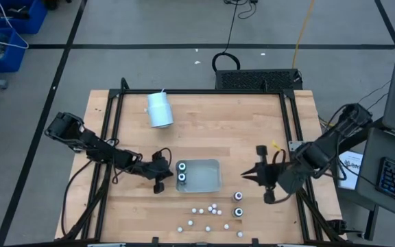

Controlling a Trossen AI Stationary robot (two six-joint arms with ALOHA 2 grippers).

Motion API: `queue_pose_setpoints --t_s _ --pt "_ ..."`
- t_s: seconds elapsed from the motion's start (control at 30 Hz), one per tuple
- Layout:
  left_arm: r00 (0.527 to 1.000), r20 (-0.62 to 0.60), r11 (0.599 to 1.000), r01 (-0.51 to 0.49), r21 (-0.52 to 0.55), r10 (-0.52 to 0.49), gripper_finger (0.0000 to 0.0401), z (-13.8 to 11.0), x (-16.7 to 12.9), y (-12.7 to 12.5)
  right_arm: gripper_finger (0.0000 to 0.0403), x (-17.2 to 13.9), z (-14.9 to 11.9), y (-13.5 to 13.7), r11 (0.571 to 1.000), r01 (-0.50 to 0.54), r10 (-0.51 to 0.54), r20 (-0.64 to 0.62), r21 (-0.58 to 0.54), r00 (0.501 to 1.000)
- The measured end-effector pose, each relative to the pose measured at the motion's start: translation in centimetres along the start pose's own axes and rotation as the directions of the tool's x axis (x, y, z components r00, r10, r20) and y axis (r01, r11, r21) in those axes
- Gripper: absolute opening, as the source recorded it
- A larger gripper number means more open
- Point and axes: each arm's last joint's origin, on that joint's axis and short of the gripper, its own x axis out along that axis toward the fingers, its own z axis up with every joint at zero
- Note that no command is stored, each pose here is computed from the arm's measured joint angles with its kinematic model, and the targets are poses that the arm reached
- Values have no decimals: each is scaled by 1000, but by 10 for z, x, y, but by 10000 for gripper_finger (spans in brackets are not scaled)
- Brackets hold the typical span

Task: Pick & Place food coloring
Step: Put the big purple food coloring bottle into the gray bin

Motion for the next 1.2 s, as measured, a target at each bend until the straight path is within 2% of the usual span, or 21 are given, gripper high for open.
queue_pose_setpoints --t_s 0.1,0.3,0.47,0.63,0.77,0.93,1.2 --pt "1000 27 1000 3 -15 -2 6 4 1 2 18 8 -26 1 1000 -17 17 -42 -3 999" --pt "998 59 1000 -1 13 0 6 9 0 5 43 35 -61 8 967 -240 245 -47 81 968" --pt "998 57 1000 -5 24 3 6 9 0 5 115 50 -75 13 948 -311 315 -69 60 947" --pt "998 56 1000 -6 24 4 6 9 0 5 196 60 -80 18 951 -308 309 -85 31 947" --pt "999 53 1000 -7 27 5 6 9 0 6 235 71 -86 23 950 -313 313 -65 9 948" --pt "999 52 999 -8 34 6 6 8 0 6 251 83 -96 28 952 -307 306 -100 0 947" --pt "999 52 999 -9 51 6 6 9 0 6 239 97 -98 35 950 -311 308 -89 -26 947"
